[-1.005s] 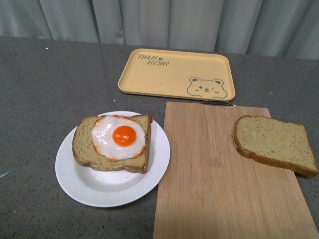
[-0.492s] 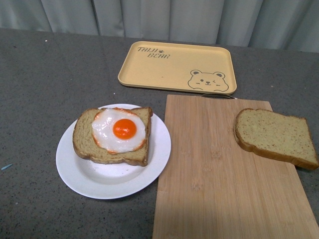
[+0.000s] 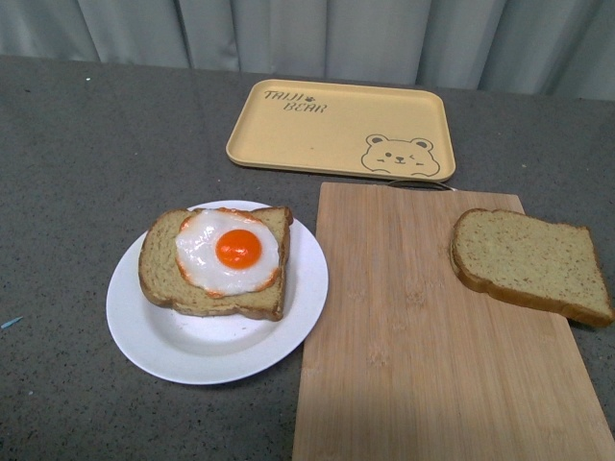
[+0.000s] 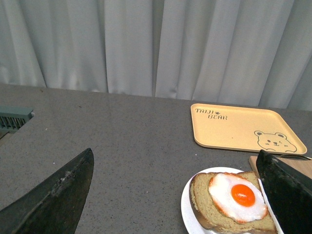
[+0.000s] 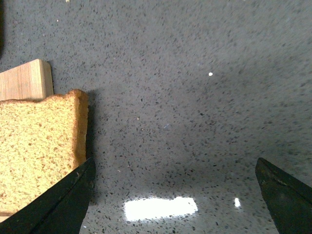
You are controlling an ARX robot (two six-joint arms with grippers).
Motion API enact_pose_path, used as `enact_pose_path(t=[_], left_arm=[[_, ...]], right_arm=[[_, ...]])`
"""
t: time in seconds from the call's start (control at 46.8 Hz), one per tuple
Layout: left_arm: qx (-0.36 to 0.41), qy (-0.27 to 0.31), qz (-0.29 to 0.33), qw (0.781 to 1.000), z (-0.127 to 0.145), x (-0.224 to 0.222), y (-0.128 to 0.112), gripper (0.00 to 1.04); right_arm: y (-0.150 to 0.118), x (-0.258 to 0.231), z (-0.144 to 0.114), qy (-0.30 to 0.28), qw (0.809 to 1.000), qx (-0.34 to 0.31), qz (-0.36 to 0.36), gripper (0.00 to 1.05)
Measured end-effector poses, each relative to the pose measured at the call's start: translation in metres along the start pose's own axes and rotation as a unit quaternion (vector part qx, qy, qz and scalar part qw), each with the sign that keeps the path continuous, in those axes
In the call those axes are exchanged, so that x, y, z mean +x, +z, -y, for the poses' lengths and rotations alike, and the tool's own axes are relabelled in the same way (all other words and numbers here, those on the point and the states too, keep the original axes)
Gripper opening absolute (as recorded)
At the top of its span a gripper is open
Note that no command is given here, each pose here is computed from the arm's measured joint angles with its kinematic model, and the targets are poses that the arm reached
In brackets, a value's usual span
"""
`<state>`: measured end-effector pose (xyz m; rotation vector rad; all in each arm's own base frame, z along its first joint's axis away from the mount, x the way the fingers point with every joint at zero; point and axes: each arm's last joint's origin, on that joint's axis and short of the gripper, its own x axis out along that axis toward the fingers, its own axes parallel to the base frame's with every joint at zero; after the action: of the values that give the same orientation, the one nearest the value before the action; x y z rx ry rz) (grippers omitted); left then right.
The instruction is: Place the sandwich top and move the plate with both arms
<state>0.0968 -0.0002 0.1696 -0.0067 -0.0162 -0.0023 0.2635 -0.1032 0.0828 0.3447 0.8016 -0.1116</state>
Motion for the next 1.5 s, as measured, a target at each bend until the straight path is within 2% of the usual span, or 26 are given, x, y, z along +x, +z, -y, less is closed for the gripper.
enact_pose_path(t=[0.128, 0.299, 0.578, 0.642, 0.856, 1.027, 1.091, 1.134, 1.283, 1.39, 1.497], left_arm=[[0.0, 0.0, 0.0, 1.0, 0.0, 0.0, 0.0, 0.98], [0.0, 0.0, 0.0, 1.0, 0.0, 0.0, 0.0, 0.98], [0.0, 0.0, 0.0, 1.0, 0.0, 0.0, 0.0, 0.98], [0.0, 0.0, 0.0, 1.0, 0.0, 0.0, 0.0, 0.98], [0.0, 0.0, 0.0, 1.0, 0.0, 0.0, 0.0, 0.98], [0.0, 0.0, 0.0, 1.0, 0.0, 0.0, 0.0, 0.98], [0.0, 0.0, 0.0, 1.0, 0.0, 0.0, 0.0, 0.98], [0.0, 0.0, 0.0, 1.0, 0.0, 0.0, 0.0, 0.98], [0.0, 0.0, 0.0, 1.0, 0.0, 0.0, 0.0, 0.98], [0.0, 0.0, 0.0, 1.0, 0.0, 0.0, 0.0, 0.98], [0.0, 0.0, 0.0, 1.0, 0.0, 0.0, 0.0, 0.98]], right_arm=[[0.003, 0.021, 0.0, 0.068, 0.997, 0.034, -0.034, 0.95], [0.008, 0.044, -0.011, 0.12, 0.99, 0.057, -0.054, 0.95], [0.002, 0.085, -0.038, 0.158, 0.979, 0.062, -0.114, 0.94], [0.003, 0.091, -0.044, 0.158, 0.979, 0.061, -0.115, 0.85], [0.002, 0.096, -0.052, 0.148, 0.978, 0.079, -0.126, 0.39], [0.009, 0.081, -0.052, 0.15, 0.981, 0.075, -0.1, 0.13], [0.014, 0.072, -0.055, 0.157, 0.981, 0.069, -0.089, 0.07], [0.019, 0.063, -0.059, 0.172, 0.98, 0.064, -0.079, 0.03], [0.039, 0.036, -0.084, 0.244, 0.968, 0.04, -0.039, 0.03], [0.048, 0.024, -0.117, 0.306, 0.951, 0.027, -0.026, 0.03], [0.043, 0.027, -0.151, 0.349, 0.936, 0.018, -0.048, 0.03]])
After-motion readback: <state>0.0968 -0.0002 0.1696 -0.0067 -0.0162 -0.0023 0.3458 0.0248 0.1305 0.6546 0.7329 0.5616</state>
